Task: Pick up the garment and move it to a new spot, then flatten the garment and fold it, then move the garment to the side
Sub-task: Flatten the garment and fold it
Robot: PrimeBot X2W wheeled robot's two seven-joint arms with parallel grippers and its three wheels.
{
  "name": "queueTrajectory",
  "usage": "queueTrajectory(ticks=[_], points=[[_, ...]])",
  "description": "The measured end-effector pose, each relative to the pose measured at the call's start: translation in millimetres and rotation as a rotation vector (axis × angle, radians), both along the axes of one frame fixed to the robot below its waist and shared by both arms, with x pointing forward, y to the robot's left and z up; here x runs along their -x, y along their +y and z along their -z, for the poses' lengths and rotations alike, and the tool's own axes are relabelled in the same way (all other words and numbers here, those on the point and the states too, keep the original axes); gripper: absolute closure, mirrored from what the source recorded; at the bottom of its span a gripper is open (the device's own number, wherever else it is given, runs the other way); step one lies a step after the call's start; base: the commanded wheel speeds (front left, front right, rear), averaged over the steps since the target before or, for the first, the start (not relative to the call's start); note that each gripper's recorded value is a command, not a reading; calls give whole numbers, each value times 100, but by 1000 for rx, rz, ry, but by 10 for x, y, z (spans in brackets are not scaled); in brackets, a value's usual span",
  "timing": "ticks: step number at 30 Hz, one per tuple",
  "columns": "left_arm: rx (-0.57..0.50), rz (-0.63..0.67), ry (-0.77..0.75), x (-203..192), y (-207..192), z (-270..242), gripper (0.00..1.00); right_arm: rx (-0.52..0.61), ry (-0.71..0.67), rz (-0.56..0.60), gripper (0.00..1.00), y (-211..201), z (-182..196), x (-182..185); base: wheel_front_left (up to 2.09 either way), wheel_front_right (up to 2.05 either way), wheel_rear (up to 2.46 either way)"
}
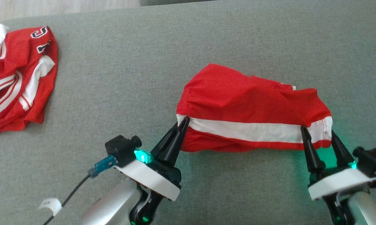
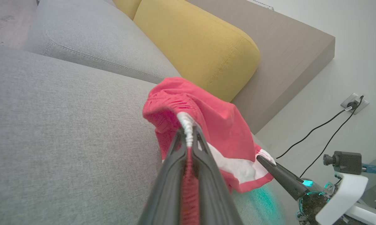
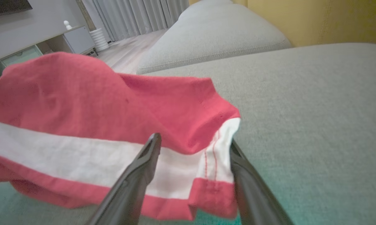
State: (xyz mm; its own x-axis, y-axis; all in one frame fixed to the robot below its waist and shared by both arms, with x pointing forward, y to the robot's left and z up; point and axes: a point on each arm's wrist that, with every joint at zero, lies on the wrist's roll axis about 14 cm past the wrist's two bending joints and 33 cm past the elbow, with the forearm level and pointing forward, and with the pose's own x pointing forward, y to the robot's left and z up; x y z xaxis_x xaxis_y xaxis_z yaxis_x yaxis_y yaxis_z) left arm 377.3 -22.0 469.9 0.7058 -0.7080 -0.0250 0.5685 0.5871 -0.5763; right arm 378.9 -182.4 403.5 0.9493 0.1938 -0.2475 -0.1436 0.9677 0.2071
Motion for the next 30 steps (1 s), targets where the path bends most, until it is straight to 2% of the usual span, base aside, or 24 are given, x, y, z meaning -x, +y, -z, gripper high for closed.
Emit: queueTrajectory(ticks=[7, 15, 16, 17, 18, 19, 20, 25, 30], points=[[-6, -1, -5, -24, 7, 16, 100, -8, 107, 4, 0, -79, 251, 328, 0, 0, 0], [-9, -20, -9, -30, 64, 3, 100, -12, 99, 1, 0, -127, 215, 282, 0, 0, 0], [-10, -24, -10, -28, 77, -2, 100, -9, 96, -7, 2, -119, 207, 265, 0, 0, 0], [-11, -27, -12, -26, 87, -8, 100, -6, 93, -15, 22, -110, 198, 252, 0, 0, 0], [-13, -29, -14, -20, 96, -15, 100, -7, 90, -22, 56, -98, 189, 240, 0, 0, 0], [-14, -31, -17, -13, 103, -23, 100, -8, 88, -30, 76, -81, 179, 231, 0, 0, 0], [-14, -33, -19, -9, 112, -31, 100, -5, 85, -40, 100, -64, 170, 228, 0, 0, 0], [-19, -39, -29, 14, 137, -56, 100, -3, 49, -61, 100, -34, 61, 179, 0, 0, 0], [-14, -6, -95, -37, 109, -216, 100, -53, -112, 6, 100, -187, -429, -93, 0, 0, 0]])
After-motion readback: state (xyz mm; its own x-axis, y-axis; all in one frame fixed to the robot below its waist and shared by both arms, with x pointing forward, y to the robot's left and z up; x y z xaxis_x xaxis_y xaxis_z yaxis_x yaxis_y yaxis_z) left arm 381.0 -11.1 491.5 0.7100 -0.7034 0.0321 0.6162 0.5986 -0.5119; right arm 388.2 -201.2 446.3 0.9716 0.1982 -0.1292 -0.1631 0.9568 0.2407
